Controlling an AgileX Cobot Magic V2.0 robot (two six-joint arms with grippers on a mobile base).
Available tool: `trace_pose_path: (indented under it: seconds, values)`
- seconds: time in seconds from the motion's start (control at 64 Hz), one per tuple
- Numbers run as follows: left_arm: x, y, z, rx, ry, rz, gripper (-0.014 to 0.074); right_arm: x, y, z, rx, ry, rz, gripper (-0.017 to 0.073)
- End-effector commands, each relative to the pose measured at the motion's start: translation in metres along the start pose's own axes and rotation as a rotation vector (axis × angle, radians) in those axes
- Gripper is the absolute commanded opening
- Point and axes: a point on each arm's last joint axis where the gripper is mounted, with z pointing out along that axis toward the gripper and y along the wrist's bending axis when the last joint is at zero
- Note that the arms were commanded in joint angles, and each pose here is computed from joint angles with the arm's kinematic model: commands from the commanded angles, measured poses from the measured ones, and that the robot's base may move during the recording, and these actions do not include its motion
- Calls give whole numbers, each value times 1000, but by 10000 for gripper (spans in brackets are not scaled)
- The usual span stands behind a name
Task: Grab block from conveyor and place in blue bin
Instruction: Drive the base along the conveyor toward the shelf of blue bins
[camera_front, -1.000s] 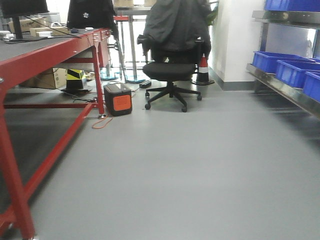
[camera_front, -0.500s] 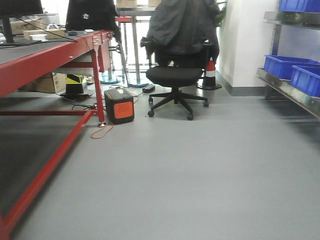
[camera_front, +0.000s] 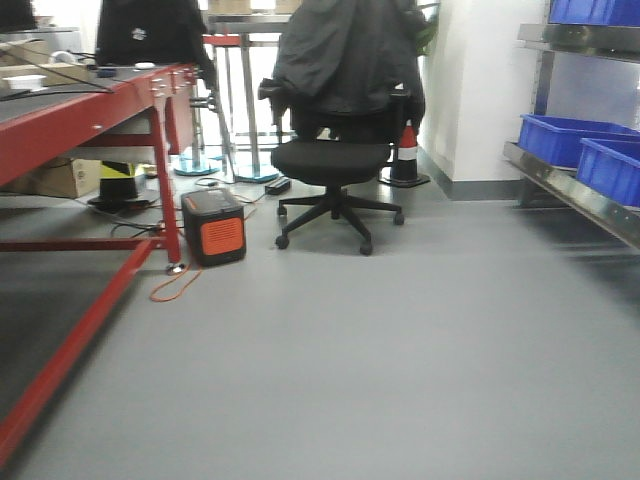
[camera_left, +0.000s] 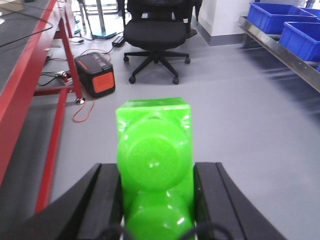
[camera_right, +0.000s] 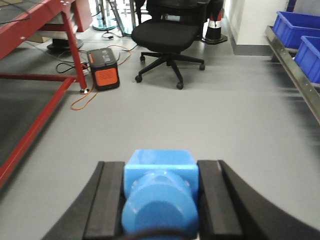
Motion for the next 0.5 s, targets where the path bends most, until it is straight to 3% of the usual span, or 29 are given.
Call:
trace_pose_path:
  seconds: [0.0, 0.484]
  values:
    - [-4, -1, -3, 5, -33, -8, -111, -4, -1, -2, 7, -34, -16, -153]
    - [-4, -1, -3, 5, -33, -8, -111, -4, -1, -2, 7, -34, -16, -153]
